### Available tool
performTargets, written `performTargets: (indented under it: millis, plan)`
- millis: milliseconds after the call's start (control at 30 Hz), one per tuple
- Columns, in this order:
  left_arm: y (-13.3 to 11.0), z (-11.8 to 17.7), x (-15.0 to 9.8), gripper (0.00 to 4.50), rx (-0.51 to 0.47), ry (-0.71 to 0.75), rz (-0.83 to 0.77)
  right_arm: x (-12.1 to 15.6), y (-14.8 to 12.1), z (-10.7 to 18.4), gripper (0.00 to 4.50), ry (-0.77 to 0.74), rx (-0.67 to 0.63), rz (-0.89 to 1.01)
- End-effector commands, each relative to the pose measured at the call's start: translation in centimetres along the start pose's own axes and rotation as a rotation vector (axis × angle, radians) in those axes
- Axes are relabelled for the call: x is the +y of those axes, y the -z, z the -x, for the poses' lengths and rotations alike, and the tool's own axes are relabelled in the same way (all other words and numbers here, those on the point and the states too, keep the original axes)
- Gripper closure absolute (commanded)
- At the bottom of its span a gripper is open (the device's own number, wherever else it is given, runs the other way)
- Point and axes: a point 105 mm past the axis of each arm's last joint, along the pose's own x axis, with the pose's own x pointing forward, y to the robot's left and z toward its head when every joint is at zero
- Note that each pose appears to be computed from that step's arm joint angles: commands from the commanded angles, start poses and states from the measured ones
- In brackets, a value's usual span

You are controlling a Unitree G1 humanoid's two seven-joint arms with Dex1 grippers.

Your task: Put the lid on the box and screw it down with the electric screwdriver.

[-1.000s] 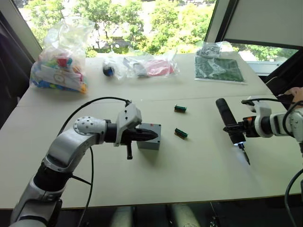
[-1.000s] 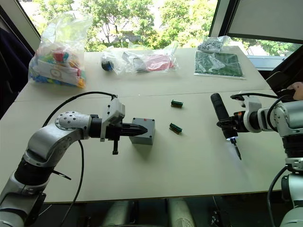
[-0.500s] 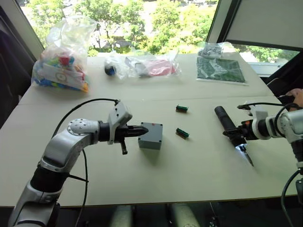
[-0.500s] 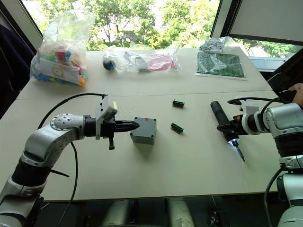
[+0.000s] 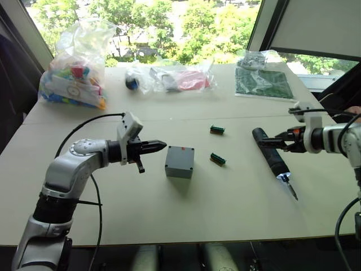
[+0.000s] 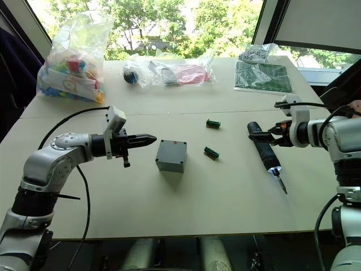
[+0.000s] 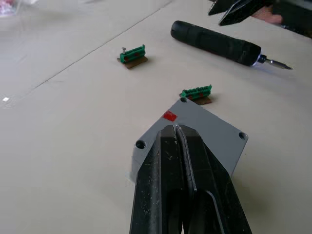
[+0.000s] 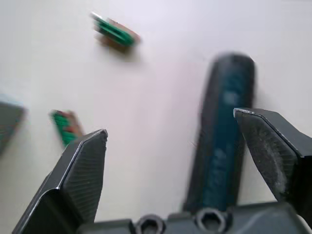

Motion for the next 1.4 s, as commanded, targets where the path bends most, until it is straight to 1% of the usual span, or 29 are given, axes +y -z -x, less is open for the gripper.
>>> performTargets:
  millis: [33,67,133,200,267,300,400,533,633,733,833,933,1000,1067,1167,1267,1333,1400]
  plan:
    - [-0.9,0.9,1.0,4.5,-0.034,-0.04,0.007,3.5,-0.8,0.8,0.03,-0.157,-0.061,0.127]
    - [-0.3,1.0,1.2,4.5,-0.007,-0.051,0.0,4.4,-0.4,0.5,0.03,-0.19,-0.06,0.182]
    - [1.7,1.1,1.3,4.5,0.082,-0.064,-0.034,7.0,1.1,-0.7,0.03,-0.28,-0.05,0.281]
    - [2.9,1.1,1.0,4.5,0.129,-0.054,-0.043,9.0,3.1,-1.7,0.03,-0.351,0.003,0.33]
    - [3.8,1.0,0.7,4.5,0.155,-0.045,-0.046,10.5,4.4,-2.7,0.03,-0.4,0.031,0.351]
    - [4.5,0.8,0.6,4.5,0.159,-0.048,-0.033,11.1,4.8,-3.6,0.03,-0.409,0.018,0.344]
    - [5.8,0.3,0.2,4.5,0.155,-0.046,-0.001,12.2,5.4,-5.9,0.03,-0.391,-0.011,0.336]
    - [6.2,-0.7,-0.1,4.5,0.16,-0.04,-0.015,13.5,6.2,-7.6,0.03,-0.405,-0.005,0.346]
    - [6.4,-1.2,-0.4,4.5,0.182,-0.018,-0.046,14.5,6.7,-8.0,0.03,-0.448,0.007,0.346]
    - [6.3,-2.2,-0.7,4.5,0.176,0.014,-0.056,15.5,6.9,-8.4,0.03,-0.486,0.008,0.337]
    - [6.1,-2.9,-0.6,4.5,0.168,0.032,-0.077,16.1,6.7,-8.4,0.03,-0.515,0.004,0.319]
    - [5.5,-4.2,-0.1,4.5,0.142,0.038,-0.1,17.5,6.6,-8.1,0.03,-0.581,-0.01,0.291]
    - [5.4,-4.8,0.1,4.5,0.142,0.049,-0.119,18.3,6.4,-8.0,0.03,-0.61,-0.021,0.277]
    - [5.4,-5.3,0.8,4.5,0.143,0.026,-0.14,18.9,6.2,-7.7,0.03,-0.631,-0.035,0.251]
    - [5.2,-5.4,1.8,4.5,0.138,-0.016,-0.156,19.1,6.2,-7.2,0.03,-0.634,-0.031,0.238]
    - [5.3,-4.5,2.3,4.5,0.149,-0.034,-0.166,18.2,6.5,-6.4,0.03,-0.597,-0.001,0.275]
    - [5.4,-3.3,2.3,4.5,0.168,-0.036,-0.167,16.5,6.1,-5.9,0.03,-0.534,0.009,0.325]
    - [5.7,-2.0,1.8,4.5,0.199,-0.024,-0.164,14.7,5.1,-5.7,0.03,-0.46,-0.004,0.371]
